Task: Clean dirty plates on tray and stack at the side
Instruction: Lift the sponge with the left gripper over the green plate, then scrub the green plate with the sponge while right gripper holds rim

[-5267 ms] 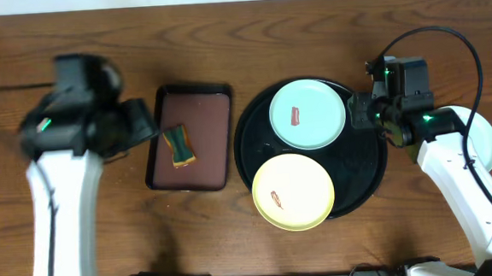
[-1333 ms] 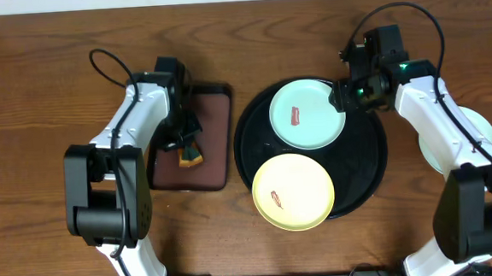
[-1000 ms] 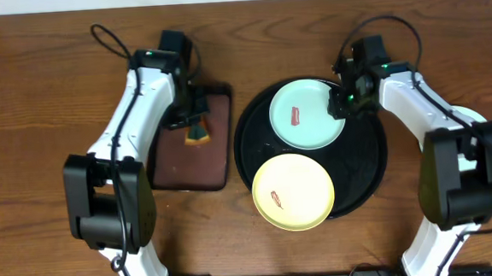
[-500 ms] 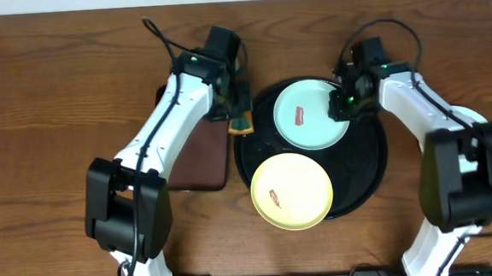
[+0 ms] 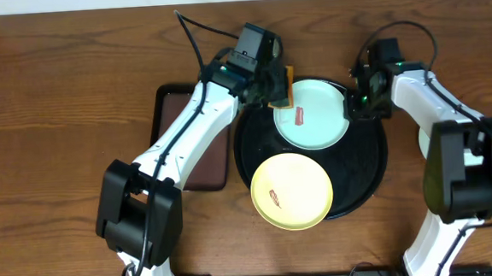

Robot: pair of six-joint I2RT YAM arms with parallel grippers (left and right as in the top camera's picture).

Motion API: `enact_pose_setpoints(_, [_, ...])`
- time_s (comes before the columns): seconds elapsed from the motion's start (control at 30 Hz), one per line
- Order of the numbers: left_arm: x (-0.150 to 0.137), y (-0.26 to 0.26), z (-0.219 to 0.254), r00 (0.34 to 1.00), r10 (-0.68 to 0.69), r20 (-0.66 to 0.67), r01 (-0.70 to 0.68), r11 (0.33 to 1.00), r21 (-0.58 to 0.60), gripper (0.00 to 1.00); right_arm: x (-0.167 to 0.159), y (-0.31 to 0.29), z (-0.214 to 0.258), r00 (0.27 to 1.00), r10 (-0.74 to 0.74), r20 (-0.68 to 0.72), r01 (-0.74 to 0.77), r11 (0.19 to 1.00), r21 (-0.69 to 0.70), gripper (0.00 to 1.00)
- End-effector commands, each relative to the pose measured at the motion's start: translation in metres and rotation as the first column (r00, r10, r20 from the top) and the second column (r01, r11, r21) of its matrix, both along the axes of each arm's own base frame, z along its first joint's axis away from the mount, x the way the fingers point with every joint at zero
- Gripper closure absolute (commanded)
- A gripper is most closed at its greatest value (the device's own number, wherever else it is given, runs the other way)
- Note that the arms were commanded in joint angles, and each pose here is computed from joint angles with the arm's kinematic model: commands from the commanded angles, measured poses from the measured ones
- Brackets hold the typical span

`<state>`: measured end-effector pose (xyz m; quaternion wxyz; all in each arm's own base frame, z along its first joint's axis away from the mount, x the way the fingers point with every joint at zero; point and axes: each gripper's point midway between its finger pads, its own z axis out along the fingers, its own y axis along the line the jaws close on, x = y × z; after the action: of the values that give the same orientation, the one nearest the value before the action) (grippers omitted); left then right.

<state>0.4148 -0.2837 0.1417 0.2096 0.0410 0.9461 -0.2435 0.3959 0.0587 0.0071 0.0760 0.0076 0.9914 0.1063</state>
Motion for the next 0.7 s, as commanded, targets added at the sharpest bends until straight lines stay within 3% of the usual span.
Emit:
enact_pose_setpoints(0.0, [0.008, -0.009, -0.007, 0.998, 0.053, -0.035, -0.054, 0.998, -0.038, 0.93, 0.000, 0.010, -0.006, 1.000, 0.011, -0.011, -0.010, 0.999, 0.042, 0.85])
enact_pose_setpoints(0.07, [0.007, -0.018, -0.016, 0.997, 0.035, -0.063, -0.040, 0.997, -0.065, 0.93, -0.001, 0.010, -0.007, 1.000, 0.012, -0.014, -0.012, 0.999, 0.042, 0.98])
enact_pose_setpoints(0.37, [-0.004, -0.053, -0.063, 0.969, -0.019, -0.248, -0.031, 0.980, -0.199, 0.93, -0.010, 0.015, -0.009, 0.998, 0.046, -0.042, -0.045, 0.999, 0.018, 0.99])
enact_pose_setpoints(0.67, [-0.013, -0.087, -0.079, 0.956, -0.029, -0.293, -0.050, 0.965, -0.256, 0.93, -0.011, 0.015, -0.009, 0.998, 0.051, -0.045, -0.051, 0.999, 0.005, 0.99])
